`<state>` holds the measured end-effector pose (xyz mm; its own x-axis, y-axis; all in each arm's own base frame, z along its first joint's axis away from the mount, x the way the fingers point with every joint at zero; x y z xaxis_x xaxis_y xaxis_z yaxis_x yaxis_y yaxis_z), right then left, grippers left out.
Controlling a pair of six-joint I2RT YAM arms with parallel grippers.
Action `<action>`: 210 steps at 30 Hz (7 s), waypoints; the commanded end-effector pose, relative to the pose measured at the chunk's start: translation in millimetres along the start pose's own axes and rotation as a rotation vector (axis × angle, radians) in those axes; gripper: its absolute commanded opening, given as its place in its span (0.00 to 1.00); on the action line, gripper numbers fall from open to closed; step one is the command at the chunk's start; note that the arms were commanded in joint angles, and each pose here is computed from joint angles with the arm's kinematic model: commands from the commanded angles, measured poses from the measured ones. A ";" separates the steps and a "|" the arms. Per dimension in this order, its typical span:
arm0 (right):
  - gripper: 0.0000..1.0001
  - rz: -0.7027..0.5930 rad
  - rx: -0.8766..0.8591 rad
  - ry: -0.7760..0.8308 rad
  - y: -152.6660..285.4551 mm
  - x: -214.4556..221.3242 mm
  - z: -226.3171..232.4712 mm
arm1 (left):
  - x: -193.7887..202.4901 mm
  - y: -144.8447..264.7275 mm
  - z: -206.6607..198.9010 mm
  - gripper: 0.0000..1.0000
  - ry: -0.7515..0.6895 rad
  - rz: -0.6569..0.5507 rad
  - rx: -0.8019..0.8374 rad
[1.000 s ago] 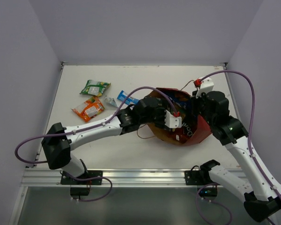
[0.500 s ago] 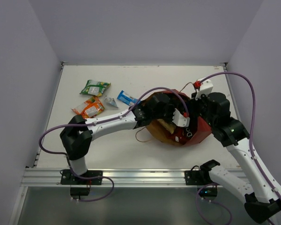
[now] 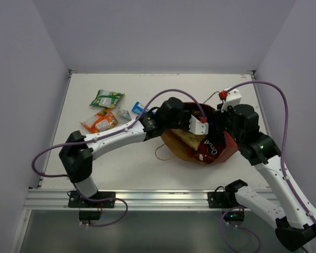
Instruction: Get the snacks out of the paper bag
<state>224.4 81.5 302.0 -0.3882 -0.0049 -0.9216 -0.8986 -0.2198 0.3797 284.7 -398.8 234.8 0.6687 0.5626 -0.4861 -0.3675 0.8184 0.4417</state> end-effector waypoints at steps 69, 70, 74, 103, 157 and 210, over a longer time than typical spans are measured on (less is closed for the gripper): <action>0.00 -0.018 -0.095 0.050 -7.2 -15.8 15.6 | -8.3 34.8 -36.6 0.59 0.100 -0.054 0.312; 0.00 -0.019 -0.092 0.050 -7.1 -15.8 15.2 | -5.9 32.4 -37.5 0.52 0.097 -0.044 0.311; 0.00 -0.025 -0.072 0.048 -8.6 -13.6 12.4 | -8.8 37.5 -23.2 0.04 0.074 -0.032 0.258; 0.00 0.004 0.307 -0.016 -7.1 -8.0 -30.3 | -0.5 281.5 198.3 0.00 0.316 0.051 -0.939; 0.00 -0.114 -0.037 0.284 -37.5 -10.2 10.2 | -79.4 47.9 -47.1 1.00 0.189 -0.297 0.119; 0.00 -0.015 0.304 0.083 -24.6 16.5 -31.1 | 180.2 340.3 41.9 0.00 0.861 0.965 -1.139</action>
<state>249.2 57.5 263.1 -0.3725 -0.1252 -0.9195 -0.9276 0.0793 0.3650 316.8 -70.5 332.5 -0.2709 0.6066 -0.7474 -0.9610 -0.1254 0.2465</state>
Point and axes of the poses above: each gripper's point midway between its finger pads, its own y axis back along the fingers, its own z axis along the line the jaws close on, x = y × z, the point moved 5 cm from there along y, back along the fingers, and after that the axes turned 9 degrees about -y, right-handed, at the moved point
